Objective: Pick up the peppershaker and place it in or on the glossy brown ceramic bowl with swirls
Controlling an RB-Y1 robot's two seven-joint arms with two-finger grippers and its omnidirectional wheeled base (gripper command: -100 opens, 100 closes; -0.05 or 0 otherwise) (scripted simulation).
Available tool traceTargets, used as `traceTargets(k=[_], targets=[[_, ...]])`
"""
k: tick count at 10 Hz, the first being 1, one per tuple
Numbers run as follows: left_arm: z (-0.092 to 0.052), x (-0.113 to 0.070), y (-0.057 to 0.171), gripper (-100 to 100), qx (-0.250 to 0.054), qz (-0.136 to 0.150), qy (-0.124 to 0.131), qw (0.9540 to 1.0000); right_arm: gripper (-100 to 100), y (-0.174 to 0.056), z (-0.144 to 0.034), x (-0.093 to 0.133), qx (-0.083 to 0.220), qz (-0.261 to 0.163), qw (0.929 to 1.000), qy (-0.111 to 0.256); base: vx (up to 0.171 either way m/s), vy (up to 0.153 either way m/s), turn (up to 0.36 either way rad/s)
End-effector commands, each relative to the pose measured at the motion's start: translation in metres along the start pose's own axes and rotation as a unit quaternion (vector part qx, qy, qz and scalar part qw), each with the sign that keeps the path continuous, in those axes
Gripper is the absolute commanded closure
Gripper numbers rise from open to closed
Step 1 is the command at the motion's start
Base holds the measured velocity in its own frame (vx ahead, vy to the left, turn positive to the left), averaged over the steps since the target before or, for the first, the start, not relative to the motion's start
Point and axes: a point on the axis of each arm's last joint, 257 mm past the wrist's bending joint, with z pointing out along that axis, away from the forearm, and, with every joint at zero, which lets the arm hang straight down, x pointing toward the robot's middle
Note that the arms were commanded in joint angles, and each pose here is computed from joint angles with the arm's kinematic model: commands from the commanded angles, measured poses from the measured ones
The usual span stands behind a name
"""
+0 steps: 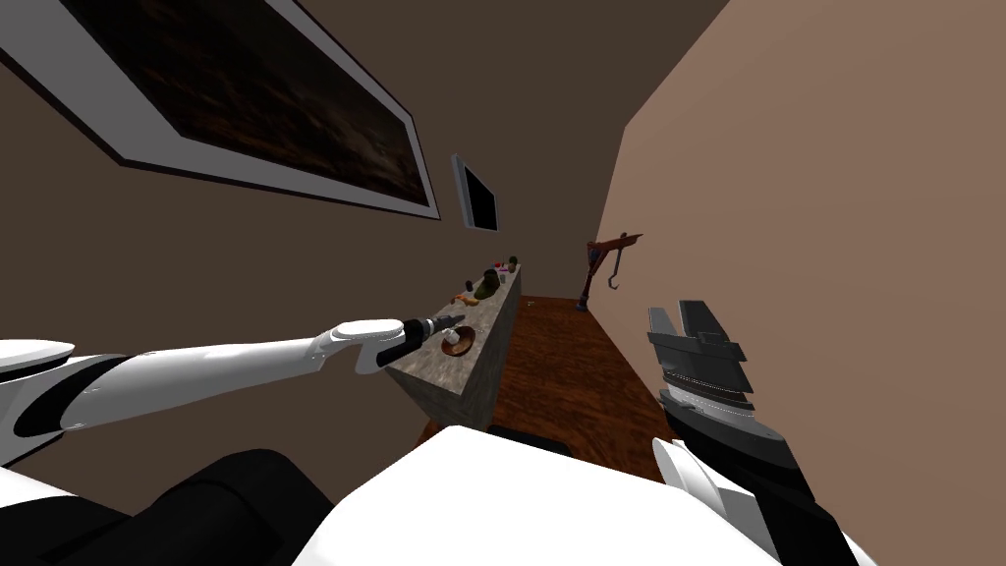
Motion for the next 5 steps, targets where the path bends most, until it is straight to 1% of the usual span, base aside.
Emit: traceTargets(k=[1, 2, 3, 5], targets=[[-0.0012, -0.0031, -0.009, -100, 0.005, 0.003, 0.002, 1.0, 0, 0.0, 0.0, 0.0, 0.0, 0.0, 1.0, 0.0, 0.009, -0.009, 0.029], [-0.0011, -0.0018, -0.0046, -100, 0.003, 0.003, 0.002, 1.0, 0, 0.0, 0.0, 0.0, 0.0, 0.0, 1.0, 0.0, 0.0, 0.0, 0.0], [-0.0012, -0.0024, -0.0055, 0, 0.004, 0.002, 0.001, 1.0, 0, 0.0, 0.0, 0.0, 0.0, 0.0, 1.0, 0.0, 0.0, 0.0, 0.0], [-0.0011, -0.0023, -0.0054, 0, 0.004, 0.002, 0.001, 1.0, 0, 0.0, 0.0, 0.0, 0.0, 0.0, 1.0, 0.0, 0.0, 0.0, 0.0]])
